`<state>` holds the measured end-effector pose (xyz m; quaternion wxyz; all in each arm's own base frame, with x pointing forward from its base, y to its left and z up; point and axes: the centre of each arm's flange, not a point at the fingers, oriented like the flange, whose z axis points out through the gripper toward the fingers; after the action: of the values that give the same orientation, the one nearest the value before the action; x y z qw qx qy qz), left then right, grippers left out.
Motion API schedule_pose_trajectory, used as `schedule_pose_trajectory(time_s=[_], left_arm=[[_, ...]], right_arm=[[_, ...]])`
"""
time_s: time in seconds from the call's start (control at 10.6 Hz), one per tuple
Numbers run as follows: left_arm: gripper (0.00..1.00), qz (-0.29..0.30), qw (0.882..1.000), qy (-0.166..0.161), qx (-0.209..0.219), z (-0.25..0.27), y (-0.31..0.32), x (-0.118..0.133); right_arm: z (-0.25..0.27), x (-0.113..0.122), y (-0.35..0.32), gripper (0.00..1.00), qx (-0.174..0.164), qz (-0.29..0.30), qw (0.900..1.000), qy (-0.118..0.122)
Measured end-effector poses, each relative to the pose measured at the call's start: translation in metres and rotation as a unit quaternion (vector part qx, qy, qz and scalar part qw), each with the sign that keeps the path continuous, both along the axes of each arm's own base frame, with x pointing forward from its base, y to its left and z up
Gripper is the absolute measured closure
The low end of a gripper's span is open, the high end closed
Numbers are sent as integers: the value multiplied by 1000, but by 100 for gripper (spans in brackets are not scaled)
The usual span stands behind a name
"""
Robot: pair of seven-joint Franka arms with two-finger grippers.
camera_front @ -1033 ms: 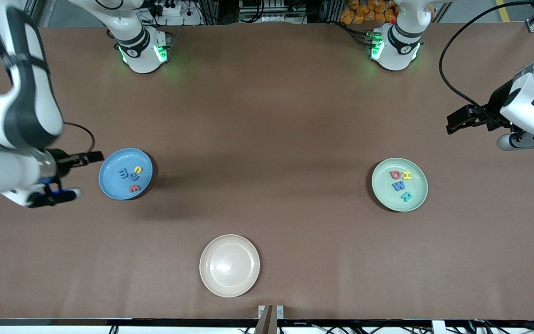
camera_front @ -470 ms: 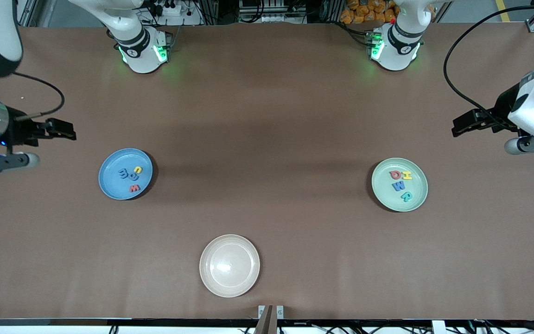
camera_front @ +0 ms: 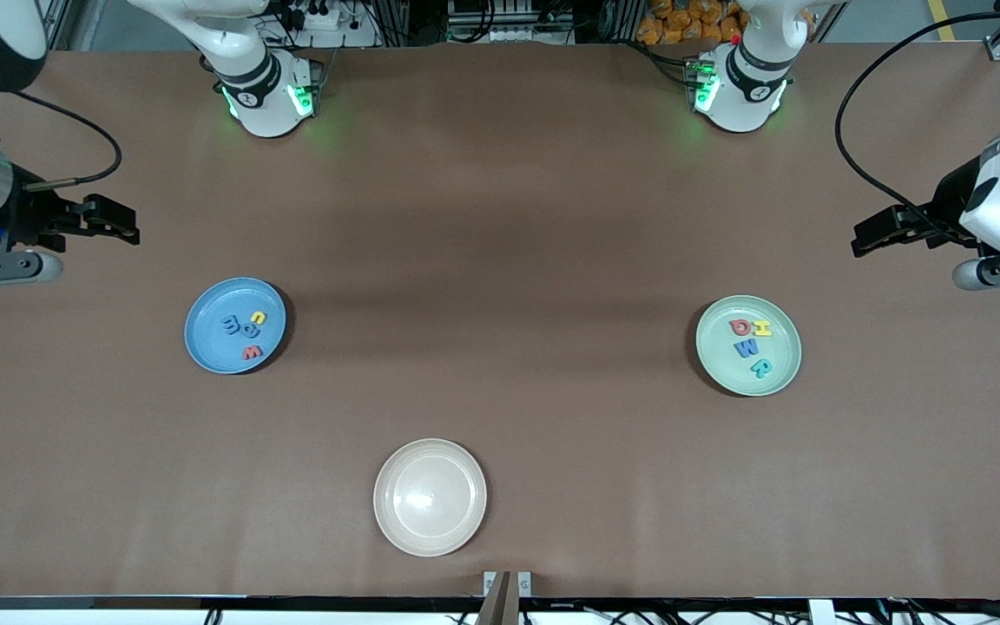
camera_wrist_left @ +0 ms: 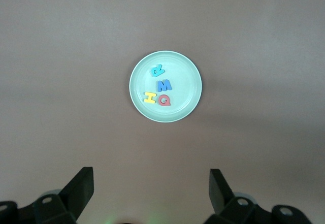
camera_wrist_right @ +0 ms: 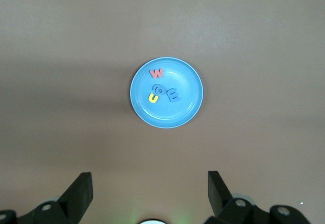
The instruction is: Sort upper and lower case letters into plates
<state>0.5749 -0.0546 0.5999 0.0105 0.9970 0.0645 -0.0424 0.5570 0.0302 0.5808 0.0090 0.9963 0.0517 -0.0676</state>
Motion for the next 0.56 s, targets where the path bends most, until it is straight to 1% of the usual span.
schedule_pose_trajectory(time_s=[0.09,0.28,0.38,0.56], left_arm=[[0,0,1000,0,0,0,0,0],[0,1,1000,-1,0,0,1,0],[0,1,1000,-2,0,0,1,1],[0,2,1000,-3,0,1,2,1]], right_arm=[[-3,-10,3,0,-2,1,1000,-10],[-4,-28,5,0,6,-5,1000,-24],[-3,-32,3,0,9,-7,1000,-27],[0,-31,-12,0,18,-21,999,-33]])
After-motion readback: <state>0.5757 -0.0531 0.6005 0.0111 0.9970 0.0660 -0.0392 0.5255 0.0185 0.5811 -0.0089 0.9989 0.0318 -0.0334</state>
